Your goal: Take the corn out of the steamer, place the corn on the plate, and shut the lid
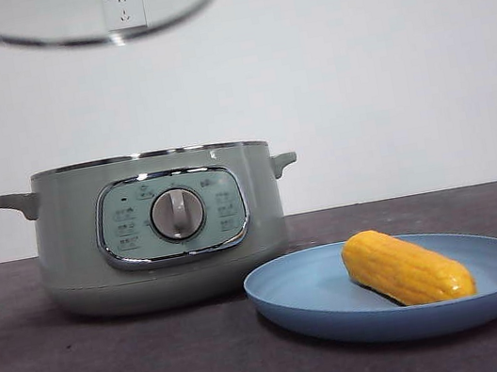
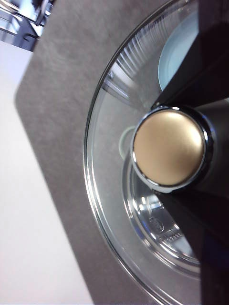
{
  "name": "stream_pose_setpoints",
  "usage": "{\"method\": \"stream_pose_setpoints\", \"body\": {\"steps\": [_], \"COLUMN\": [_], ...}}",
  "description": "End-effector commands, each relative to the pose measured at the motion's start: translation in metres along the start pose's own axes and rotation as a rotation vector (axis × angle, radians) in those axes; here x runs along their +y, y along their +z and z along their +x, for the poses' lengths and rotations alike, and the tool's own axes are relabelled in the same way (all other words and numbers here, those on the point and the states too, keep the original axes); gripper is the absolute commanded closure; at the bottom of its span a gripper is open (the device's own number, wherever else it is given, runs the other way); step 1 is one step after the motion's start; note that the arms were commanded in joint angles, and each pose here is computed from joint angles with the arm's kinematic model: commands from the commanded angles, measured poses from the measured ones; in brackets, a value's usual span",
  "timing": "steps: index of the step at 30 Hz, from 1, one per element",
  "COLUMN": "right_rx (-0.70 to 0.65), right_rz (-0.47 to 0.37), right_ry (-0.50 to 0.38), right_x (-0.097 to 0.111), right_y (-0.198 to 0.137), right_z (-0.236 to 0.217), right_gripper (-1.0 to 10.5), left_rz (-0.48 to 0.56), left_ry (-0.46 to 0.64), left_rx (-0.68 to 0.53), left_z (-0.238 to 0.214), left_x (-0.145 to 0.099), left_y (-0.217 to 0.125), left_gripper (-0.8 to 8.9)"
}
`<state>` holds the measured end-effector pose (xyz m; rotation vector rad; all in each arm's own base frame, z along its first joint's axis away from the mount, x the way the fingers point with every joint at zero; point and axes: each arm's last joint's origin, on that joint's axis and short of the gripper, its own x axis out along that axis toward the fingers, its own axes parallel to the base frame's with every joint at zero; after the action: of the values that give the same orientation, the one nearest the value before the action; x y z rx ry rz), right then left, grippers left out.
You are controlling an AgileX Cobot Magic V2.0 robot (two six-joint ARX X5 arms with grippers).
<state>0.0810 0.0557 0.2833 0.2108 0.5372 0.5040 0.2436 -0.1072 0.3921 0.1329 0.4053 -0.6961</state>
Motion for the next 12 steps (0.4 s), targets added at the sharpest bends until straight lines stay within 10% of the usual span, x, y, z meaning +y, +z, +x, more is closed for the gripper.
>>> {"method": "stream_pose_setpoints", "body": {"steps": [1, 12], "right_rx": [0.001, -0.002], "right_rz": [0.007, 0.006], "right_ry": [0.001, -0.005], "right_x": [0.000, 0.000], "right_y": [-0.001, -0.001], "right_z": [0.000, 0.000], "right_gripper": [3.8, 3.8], "left_rz": [0.049, 0.035], "left_ry": [0.006, 0.027], "left_rx": [-0.105, 0.032], "left_z": [0.010, 0.087], "left_x": [0.003, 0.025], "left_y": [0.011, -0.017], "left_gripper": [8.19, 8.20]}}
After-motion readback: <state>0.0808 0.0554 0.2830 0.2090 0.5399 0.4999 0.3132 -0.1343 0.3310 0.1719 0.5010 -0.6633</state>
